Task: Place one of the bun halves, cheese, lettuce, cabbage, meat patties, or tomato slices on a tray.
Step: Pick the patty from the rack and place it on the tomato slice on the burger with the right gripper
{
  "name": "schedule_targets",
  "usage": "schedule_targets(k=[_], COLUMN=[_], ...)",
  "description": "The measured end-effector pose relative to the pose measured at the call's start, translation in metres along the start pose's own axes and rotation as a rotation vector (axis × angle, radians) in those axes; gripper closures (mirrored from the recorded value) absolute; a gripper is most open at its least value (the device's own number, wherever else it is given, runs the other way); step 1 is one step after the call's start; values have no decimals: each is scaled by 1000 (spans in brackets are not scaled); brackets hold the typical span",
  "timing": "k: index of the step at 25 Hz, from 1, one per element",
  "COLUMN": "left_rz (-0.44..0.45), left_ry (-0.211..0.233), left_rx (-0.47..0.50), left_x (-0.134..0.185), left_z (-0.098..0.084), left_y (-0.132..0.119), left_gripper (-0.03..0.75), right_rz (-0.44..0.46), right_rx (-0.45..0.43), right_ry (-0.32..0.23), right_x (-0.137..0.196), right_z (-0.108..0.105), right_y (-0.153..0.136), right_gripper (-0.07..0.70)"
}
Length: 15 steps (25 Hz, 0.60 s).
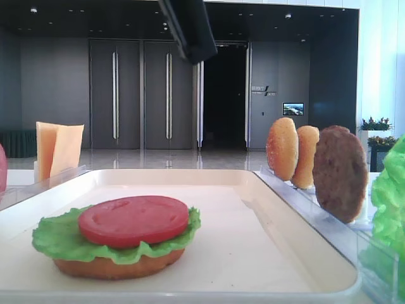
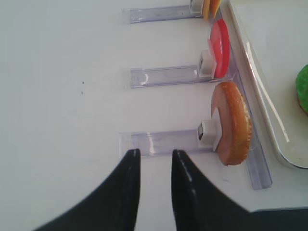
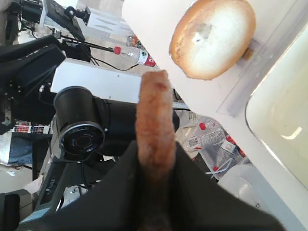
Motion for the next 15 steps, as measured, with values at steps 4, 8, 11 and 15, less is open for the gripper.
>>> schedule_targets(k=[4, 8, 11, 15], left_rz=[0, 0, 0, 0], left_ry=[0, 0, 0, 0], left_rx=[0, 0, 0, 0], left_x=[0, 0, 0, 0], left_z=[0, 0, 0, 0], left_y=[0, 0, 0, 0], left_gripper=[546, 546, 546, 546], right_rz=[-29, -67, -66, -71], right_rx=[-3, -34, -70, -80], right_ry=[-16, -56, -72, -110], right_x=[-6, -15, -16, -22], right_z=[-8, -14, -21, -39], right_y=[4, 0, -9, -15], right_gripper=[503, 503, 504, 503])
Point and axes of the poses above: a point on each arm's last joint axis where the gripper is mounted, y pointing back along that axis away from the gripper, z along the wrist's bending axis when the last joint is at zero, x = y × z, the point moved 10 cm from there along -y, pointing out along that axis toward the gripper, and after that the axes turned 5 degrees about -y, right-handed, at the moved point
